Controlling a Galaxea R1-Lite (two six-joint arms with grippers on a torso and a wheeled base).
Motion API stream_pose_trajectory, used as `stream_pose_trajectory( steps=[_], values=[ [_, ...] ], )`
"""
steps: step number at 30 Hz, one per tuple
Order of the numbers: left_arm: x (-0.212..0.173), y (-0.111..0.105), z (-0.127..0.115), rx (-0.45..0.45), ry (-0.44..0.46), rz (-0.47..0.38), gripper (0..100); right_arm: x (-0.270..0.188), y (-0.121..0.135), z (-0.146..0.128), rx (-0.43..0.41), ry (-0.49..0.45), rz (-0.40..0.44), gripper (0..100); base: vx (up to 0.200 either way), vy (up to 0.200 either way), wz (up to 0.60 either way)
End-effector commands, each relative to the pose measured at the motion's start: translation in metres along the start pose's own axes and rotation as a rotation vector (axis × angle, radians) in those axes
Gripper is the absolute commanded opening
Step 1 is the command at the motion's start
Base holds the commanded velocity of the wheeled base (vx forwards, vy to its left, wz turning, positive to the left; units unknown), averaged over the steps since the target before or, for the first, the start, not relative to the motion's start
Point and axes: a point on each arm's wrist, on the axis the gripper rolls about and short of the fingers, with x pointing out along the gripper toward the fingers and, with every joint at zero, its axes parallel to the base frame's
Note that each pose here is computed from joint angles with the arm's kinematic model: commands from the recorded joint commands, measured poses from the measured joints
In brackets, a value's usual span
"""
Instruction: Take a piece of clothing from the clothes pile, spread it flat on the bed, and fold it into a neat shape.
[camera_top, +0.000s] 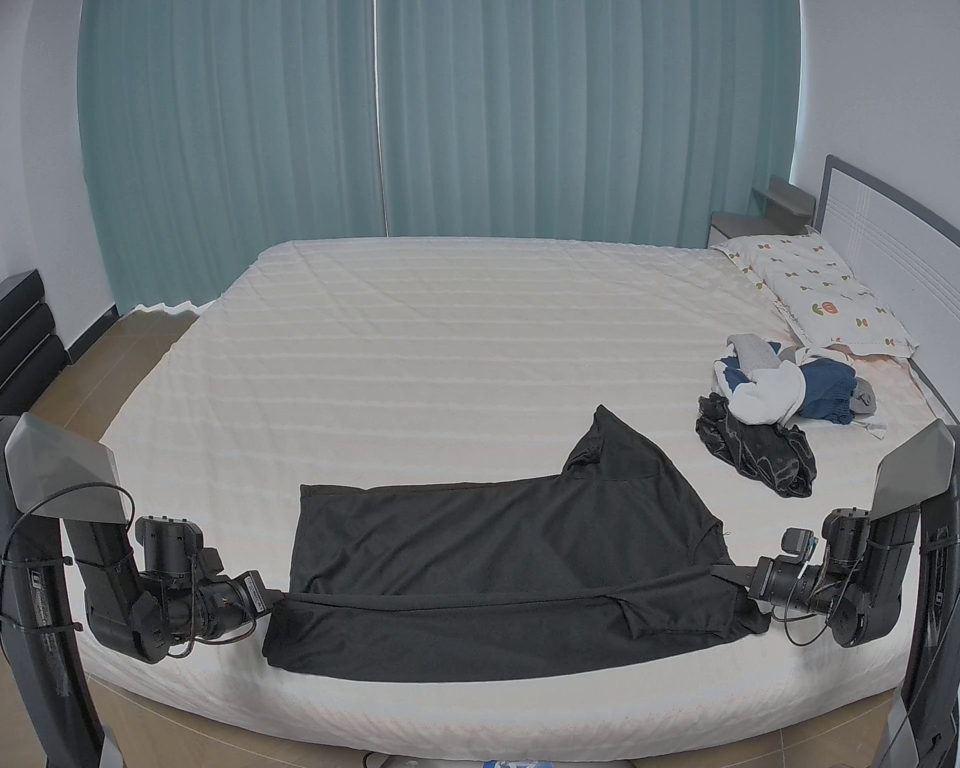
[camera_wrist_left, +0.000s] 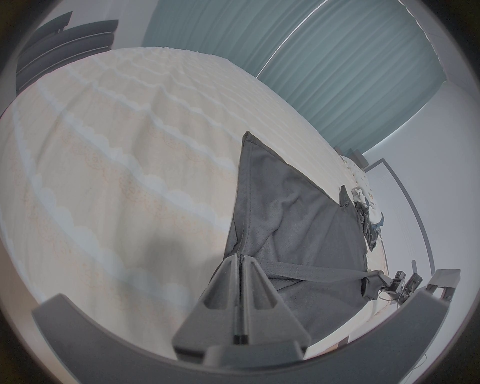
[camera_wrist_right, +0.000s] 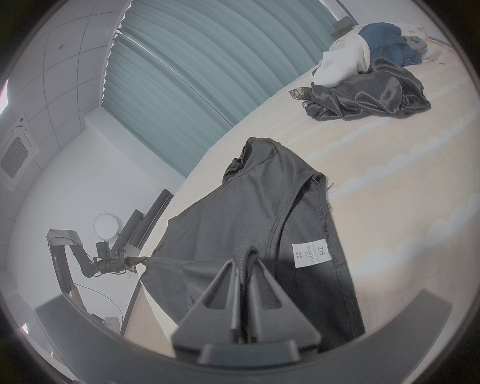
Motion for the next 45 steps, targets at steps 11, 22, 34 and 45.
stream_pose_trajectory(
  steps=[11,22,34,45],
  values=[
    [-0.001,-0.002,0.002,-0.005,-0.013,-0.002,100,-0.016,0.004,0.019,-0.019,-0.075,-0.012,100,0.000,0.000,0.00],
    [0.001,-0.030,0.061,-0.027,-0.185,-0.095,100,-0.014,0.021,0.057,-0.026,-0.150,-0.055,100,0.000,0.000,0.00],
    [0.038,-0.038,0.086,-0.159,-0.155,-0.116,100,0.017,0.026,0.063,0.016,-0.133,-0.089,100,0.000,0.000,0.00],
    [0.051,-0.038,0.094,-0.150,-0.180,-0.136,100,0.019,0.023,0.059,0.025,-0.121,-0.093,100,0.055,0.000,0.00]
  ],
)
